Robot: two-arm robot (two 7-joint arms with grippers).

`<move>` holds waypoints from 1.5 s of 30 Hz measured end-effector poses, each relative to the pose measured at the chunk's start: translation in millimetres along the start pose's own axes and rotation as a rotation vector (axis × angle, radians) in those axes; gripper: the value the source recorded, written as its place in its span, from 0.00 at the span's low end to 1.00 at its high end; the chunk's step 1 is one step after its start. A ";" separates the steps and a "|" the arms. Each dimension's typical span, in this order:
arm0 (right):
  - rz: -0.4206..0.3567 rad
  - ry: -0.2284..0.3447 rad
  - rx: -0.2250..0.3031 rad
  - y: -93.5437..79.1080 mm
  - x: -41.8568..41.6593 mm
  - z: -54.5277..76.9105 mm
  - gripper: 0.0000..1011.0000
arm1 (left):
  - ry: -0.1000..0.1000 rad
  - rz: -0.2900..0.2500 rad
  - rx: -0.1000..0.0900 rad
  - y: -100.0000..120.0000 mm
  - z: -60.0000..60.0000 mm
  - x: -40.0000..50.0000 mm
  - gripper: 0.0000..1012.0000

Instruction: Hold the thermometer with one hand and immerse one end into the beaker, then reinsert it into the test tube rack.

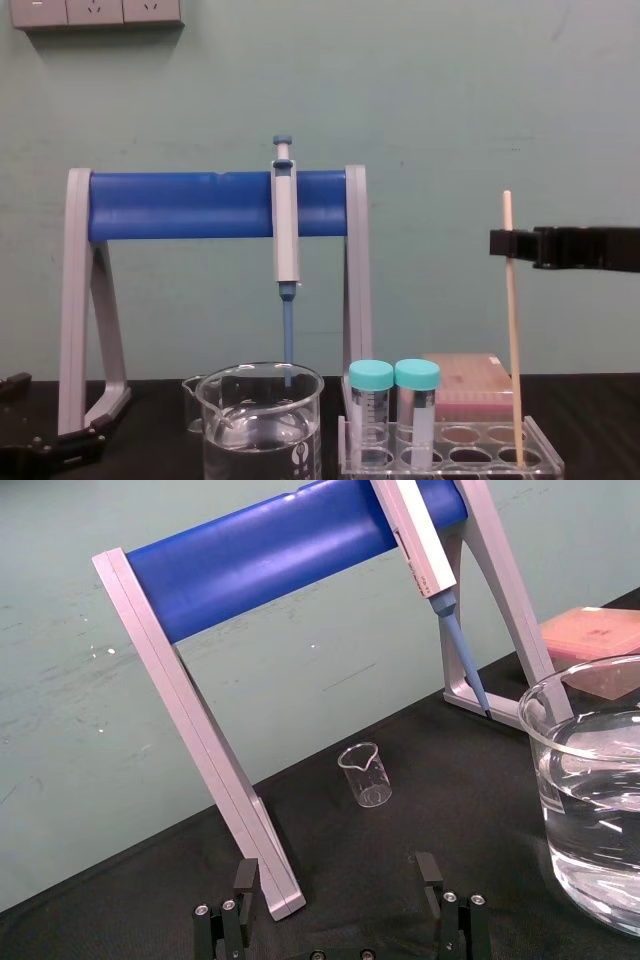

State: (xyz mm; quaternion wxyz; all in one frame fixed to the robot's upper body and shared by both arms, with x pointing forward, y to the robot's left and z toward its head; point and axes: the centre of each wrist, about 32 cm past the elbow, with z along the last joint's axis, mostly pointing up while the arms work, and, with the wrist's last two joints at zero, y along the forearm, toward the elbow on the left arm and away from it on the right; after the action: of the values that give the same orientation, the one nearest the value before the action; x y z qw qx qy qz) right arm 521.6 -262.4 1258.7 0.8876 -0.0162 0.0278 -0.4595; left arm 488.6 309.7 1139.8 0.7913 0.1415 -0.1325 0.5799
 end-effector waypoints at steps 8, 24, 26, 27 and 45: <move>0.008 -0.019 -0.006 2.2 1.6 -11.3 0.05 | 0.000 0.000 0.000 0.0 0.0 0.0 0.99; 0.016 -0.021 -0.024 6.1 2.0 -26.5 0.05 | 0.000 0.000 0.000 0.0 0.0 0.0 0.99; 0.013 -0.020 -0.027 6.3 2.6 -28.0 0.05 | 0.000 0.000 0.000 0.0 0.0 0.0 0.99; 0.012 -0.020 -0.028 6.3 2.8 -28.4 0.05 | 0.000 0.000 0.000 0.0 0.0 0.0 0.99; 0.007 -0.010 -0.046 7.5 4.2 -37.6 0.05 | 0.000 0.000 0.000 0.0 0.0 0.0 0.99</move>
State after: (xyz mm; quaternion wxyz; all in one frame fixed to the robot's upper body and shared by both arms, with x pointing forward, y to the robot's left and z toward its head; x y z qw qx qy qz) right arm 527.7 -261.6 1220.6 0.8888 -0.0387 0.0339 -0.4554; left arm 488.6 309.7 1139.8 0.7913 0.1415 -0.1325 0.5799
